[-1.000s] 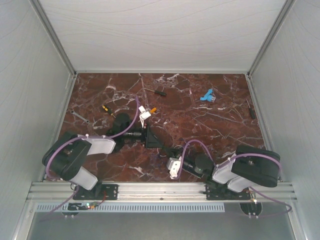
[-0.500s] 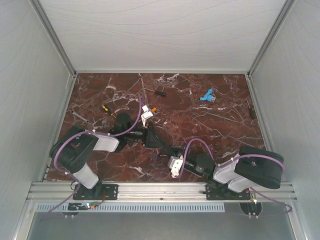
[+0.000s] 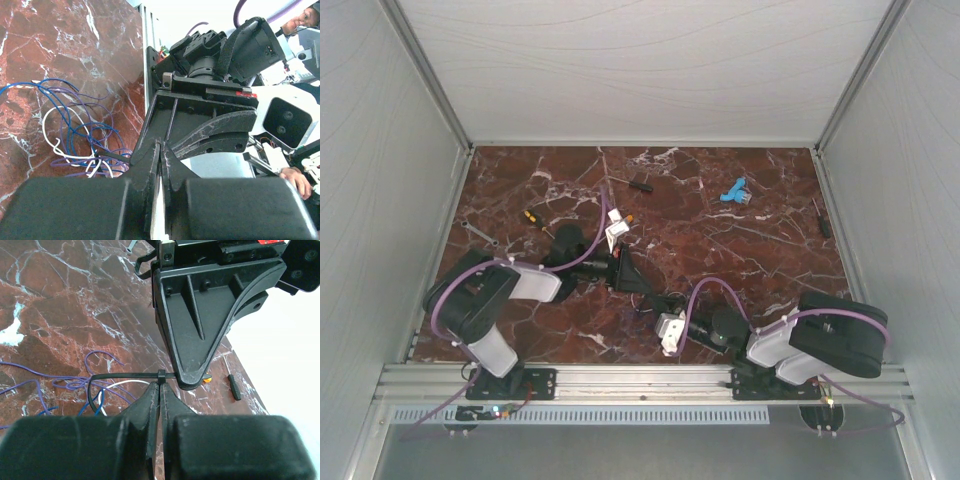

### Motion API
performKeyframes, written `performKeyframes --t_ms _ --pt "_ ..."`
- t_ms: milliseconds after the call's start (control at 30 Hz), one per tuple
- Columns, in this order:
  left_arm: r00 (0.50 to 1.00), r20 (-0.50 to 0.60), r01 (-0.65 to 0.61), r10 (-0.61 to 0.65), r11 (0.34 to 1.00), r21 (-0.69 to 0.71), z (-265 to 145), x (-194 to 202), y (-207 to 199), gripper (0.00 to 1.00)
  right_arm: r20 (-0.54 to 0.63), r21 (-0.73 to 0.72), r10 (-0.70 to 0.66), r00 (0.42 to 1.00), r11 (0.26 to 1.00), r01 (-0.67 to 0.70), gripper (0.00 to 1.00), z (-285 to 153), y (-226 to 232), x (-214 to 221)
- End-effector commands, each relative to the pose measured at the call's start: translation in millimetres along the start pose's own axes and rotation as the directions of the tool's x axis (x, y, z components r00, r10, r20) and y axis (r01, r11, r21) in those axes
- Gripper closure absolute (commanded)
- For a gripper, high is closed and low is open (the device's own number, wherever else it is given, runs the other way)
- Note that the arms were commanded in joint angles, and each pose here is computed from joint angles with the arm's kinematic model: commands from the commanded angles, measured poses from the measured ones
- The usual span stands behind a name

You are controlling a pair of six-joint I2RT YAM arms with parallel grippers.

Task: Zip-tie the wires
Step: Tie the cable at the center of the board.

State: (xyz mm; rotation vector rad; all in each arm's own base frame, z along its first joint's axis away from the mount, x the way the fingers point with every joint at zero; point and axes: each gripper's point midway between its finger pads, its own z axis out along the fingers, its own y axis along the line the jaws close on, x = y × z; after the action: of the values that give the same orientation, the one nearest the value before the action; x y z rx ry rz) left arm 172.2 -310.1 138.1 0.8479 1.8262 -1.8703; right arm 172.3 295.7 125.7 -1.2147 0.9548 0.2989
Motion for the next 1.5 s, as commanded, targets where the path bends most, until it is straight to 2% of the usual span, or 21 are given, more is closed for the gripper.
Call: performKeyframes --t_ms 0,300,700,867,900,1000,1033,1067,1233,1467 --pt "0.995 0.026 -0.098 0.097 0.995 0.028 3.5 -15.9 -7.3 1.00 0.034 0.027 0.018 0.999 0.999 -0.019 1.00 1.9 -8.2 -9.0" --pt "0.992 0.110 -0.043 0.069 0.974 -0.222 9.9 -55.9 39.0 1.00 0.045 -0.028 -0.016 0.999 0.999 0.017 1.00 1.9 4.2 -11.5" --pt "0.984 0.171 -0.015 0.058 0.970 -0.241 20.8 -88.9 54.5 1.00 0.023 -0.045 -0.080 0.997 0.996 0.081 1.00 4.3 13.3 -7.1" --pt "0.983 0.173 -0.023 0.066 0.970 -0.240 20.8 -88.5 56.1 1.00 -0.035 0.032 -0.035 0.999 0.999 0.036 1.00 4.3 -2.2 2.7" --pt "0.982 0.174 -0.025 0.069 0.970 -0.241 20.4 -87.6 55.6 1.00 -0.057 0.055 -0.013 0.998 0.998 0.016 0.97 4.4 -6.8 7.8" --pt "0.980 0.178 -0.039 0.085 0.968 -0.248 17.9 -85.7 53.0 1.00 -0.100 0.122 0.046 0.994 0.992 -0.034 0.59 1.8 -17.4 18.2" --pt "0.980 0.181 -0.040 0.088 0.967 -0.251 16.9 -84.9 52.1 1.00 -0.106 0.137 0.055 0.993 0.990 -0.040 0.51 1.1 -19.7 19.2" --pt "0.979 0.183 -0.042 0.091 0.966 -0.254 16.1 -84.3 51.2 1.00 -0.117 0.153 0.065 0.991 0.987 -0.047 0.47 0.3 -22.3 21.1" --pt "0.972 0.209 -0.048 0.108 0.960 -0.275 11.4 -84.9 47.8 1.00 -0.217 0.184 0.162 0.963 0.975 -0.123 0.40 -0.9 -23.4 34.0" --pt "0.956 0.264 -0.040 0.130 0.946 -0.321 5.2 -85.9 47.2 1.00 -0.257 0.229 0.386 0.886 0.915 -0.333 0.33 -20.4 -31.5 22.8"
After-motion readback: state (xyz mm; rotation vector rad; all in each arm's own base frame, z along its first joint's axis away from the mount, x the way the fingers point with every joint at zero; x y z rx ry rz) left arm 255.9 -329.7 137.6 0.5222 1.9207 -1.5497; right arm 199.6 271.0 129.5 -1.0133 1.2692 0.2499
